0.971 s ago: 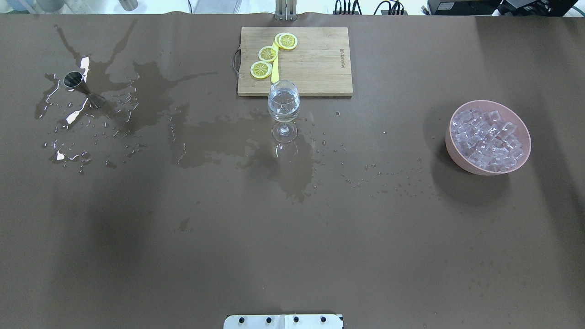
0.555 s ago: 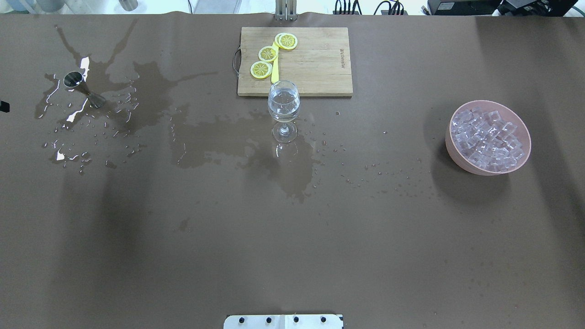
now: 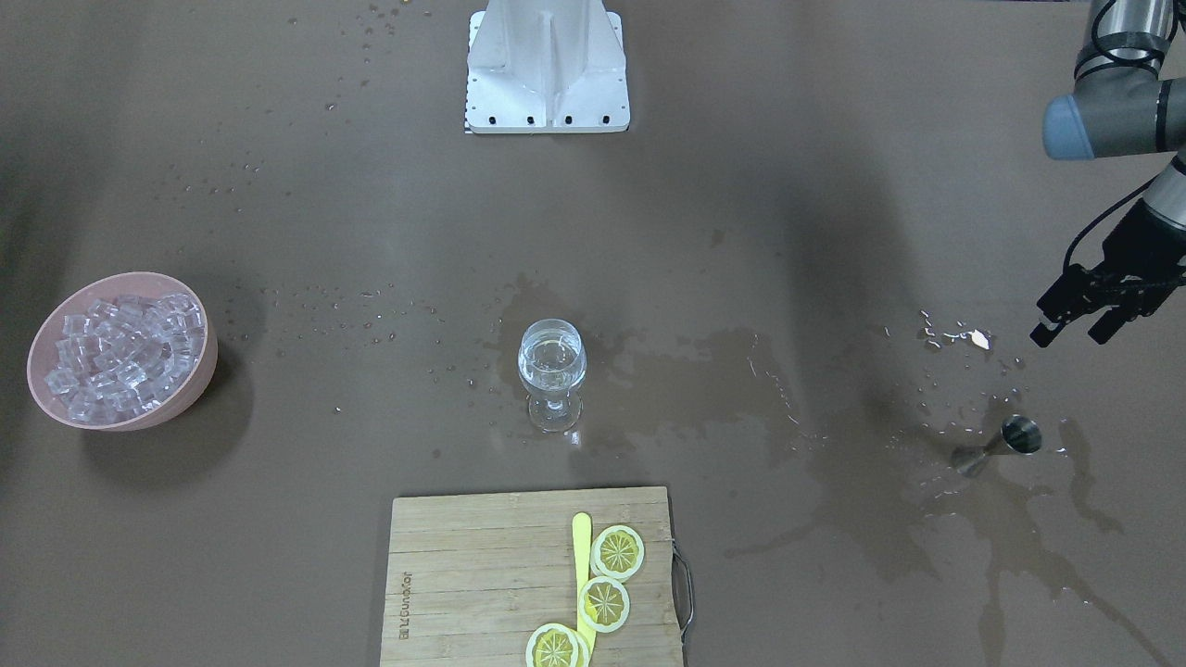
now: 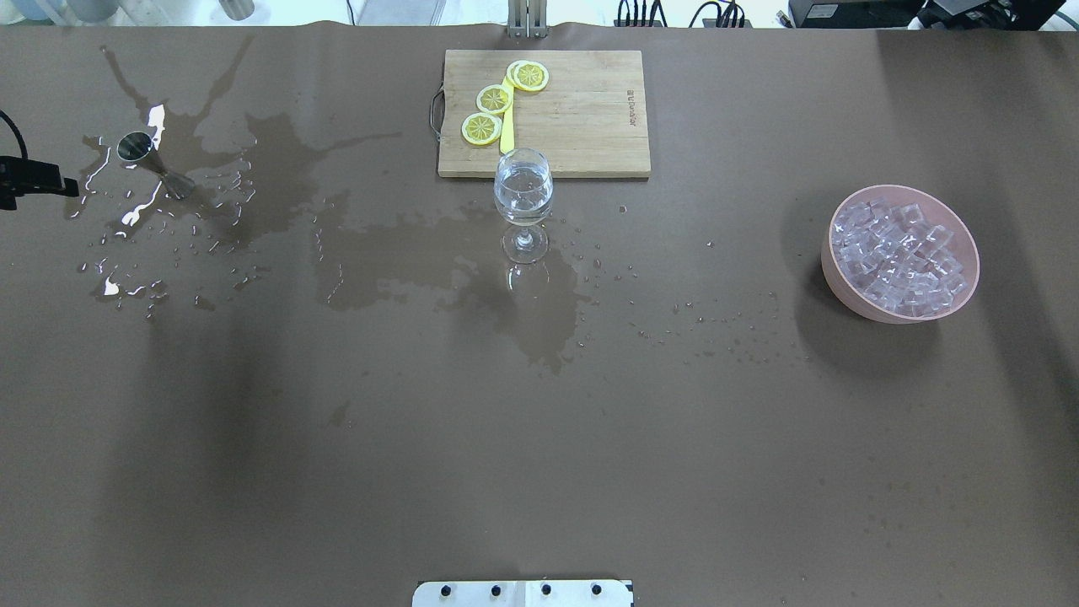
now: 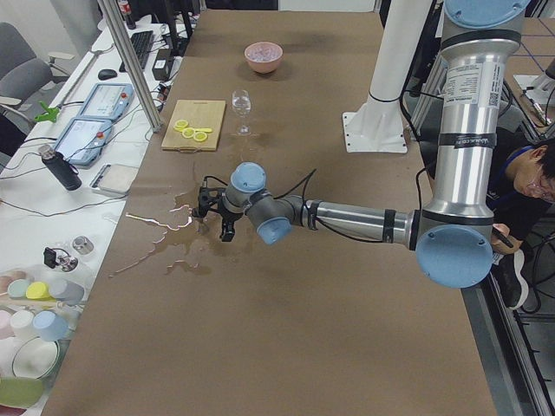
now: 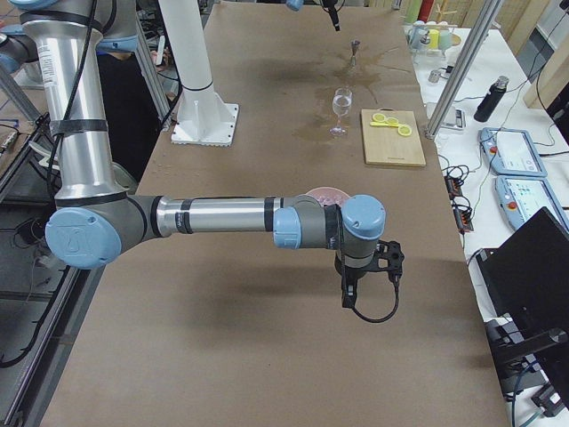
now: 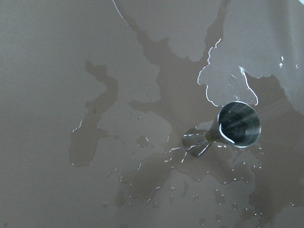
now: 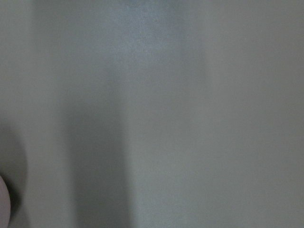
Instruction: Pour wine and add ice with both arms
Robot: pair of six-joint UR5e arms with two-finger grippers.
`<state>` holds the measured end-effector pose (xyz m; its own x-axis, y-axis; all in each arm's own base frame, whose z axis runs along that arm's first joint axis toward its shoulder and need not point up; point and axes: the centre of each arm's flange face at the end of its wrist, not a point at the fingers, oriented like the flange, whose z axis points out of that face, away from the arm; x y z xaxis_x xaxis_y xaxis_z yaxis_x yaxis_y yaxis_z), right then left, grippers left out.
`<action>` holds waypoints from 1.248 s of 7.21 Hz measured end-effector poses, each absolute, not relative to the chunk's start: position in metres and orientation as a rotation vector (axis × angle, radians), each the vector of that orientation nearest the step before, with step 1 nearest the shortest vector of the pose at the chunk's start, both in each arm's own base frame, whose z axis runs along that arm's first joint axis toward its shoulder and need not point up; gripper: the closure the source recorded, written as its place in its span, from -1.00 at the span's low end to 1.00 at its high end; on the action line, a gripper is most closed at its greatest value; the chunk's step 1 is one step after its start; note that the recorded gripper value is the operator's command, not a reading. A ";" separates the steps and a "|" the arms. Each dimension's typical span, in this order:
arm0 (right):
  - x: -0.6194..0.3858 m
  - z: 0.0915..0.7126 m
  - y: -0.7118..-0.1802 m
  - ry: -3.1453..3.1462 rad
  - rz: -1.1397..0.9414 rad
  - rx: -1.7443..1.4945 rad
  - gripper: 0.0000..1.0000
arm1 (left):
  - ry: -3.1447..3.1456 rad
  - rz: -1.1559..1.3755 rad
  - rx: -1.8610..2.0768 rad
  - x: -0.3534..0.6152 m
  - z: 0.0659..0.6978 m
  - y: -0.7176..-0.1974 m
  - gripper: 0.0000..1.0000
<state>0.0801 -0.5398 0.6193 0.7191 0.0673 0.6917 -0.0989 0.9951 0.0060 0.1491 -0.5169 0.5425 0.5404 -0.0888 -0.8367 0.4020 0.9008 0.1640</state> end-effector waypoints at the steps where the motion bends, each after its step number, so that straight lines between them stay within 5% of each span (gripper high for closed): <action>1: 0.080 0.619 -0.540 -0.765 0.092 0.044 -1.00 | 0.960 -0.320 0.410 0.164 0.541 -0.514 -0.97; 9: 0.075 0.591 -0.543 -0.785 0.105 0.066 -1.00 | 0.943 -0.448 0.684 0.241 0.572 -0.497 -0.97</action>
<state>0.0747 -0.5427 0.5911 0.7028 0.0698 0.7080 -0.1191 0.9927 0.0204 0.2413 -0.4967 0.5716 0.5223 -0.0574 -0.8508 0.6231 0.7069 0.3348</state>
